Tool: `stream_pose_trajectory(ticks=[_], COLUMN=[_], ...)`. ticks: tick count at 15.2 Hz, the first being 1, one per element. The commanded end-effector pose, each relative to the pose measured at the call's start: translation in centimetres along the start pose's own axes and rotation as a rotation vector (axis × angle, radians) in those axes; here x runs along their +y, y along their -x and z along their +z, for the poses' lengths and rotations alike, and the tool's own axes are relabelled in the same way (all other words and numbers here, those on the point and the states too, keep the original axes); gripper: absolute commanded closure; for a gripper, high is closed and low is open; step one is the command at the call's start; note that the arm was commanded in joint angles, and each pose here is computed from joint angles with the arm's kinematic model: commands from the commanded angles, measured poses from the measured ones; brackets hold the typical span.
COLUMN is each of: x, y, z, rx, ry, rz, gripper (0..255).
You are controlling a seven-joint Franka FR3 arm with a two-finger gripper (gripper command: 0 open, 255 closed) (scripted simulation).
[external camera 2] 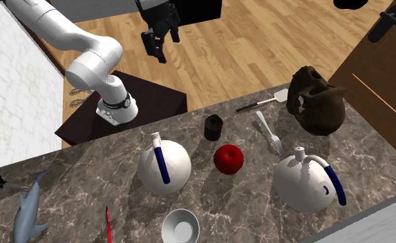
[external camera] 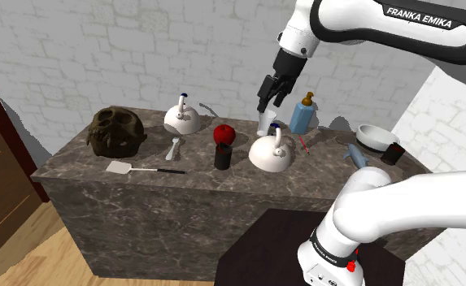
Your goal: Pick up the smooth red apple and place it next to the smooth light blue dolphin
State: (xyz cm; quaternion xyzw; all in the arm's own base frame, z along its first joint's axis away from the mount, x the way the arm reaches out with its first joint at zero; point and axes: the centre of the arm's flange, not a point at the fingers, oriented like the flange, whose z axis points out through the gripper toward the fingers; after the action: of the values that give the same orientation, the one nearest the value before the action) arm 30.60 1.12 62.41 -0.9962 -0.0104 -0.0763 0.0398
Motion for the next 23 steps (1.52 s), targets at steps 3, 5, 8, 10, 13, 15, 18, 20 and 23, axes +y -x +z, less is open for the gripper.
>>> stream_pose_trajectory(ticks=[3, 5, 8, 10, 13, 15, 18, 20, 23], x=[0.8, 1.7, 3.1, 4.1, 5.6, 6.7, 8.4, 9.5, 11.3], y=[-1.8, -3.6, -6.3, -8.1, -10.7, -12.4, -15.0, -16.6, -19.1], z=[1.7, 3.4, 5.9, 7.5, 10.0, 11.7, 14.2, 15.8, 18.3], rx=[-0.001, -0.002, -0.003, -0.004, -0.006, -0.007, -0.008, -0.009, -0.010], ry=[0.006, 0.012, 0.022, 0.028, 0.037, 0.043, 0.052, 0.059, 0.068], rz=[0.014, 0.029, 0.050, 0.064, 0.086, 0.100, 0.122, 0.136, 0.157], gripper=[0, 0, 0, 0, 0, 0, 0, 0, 0])
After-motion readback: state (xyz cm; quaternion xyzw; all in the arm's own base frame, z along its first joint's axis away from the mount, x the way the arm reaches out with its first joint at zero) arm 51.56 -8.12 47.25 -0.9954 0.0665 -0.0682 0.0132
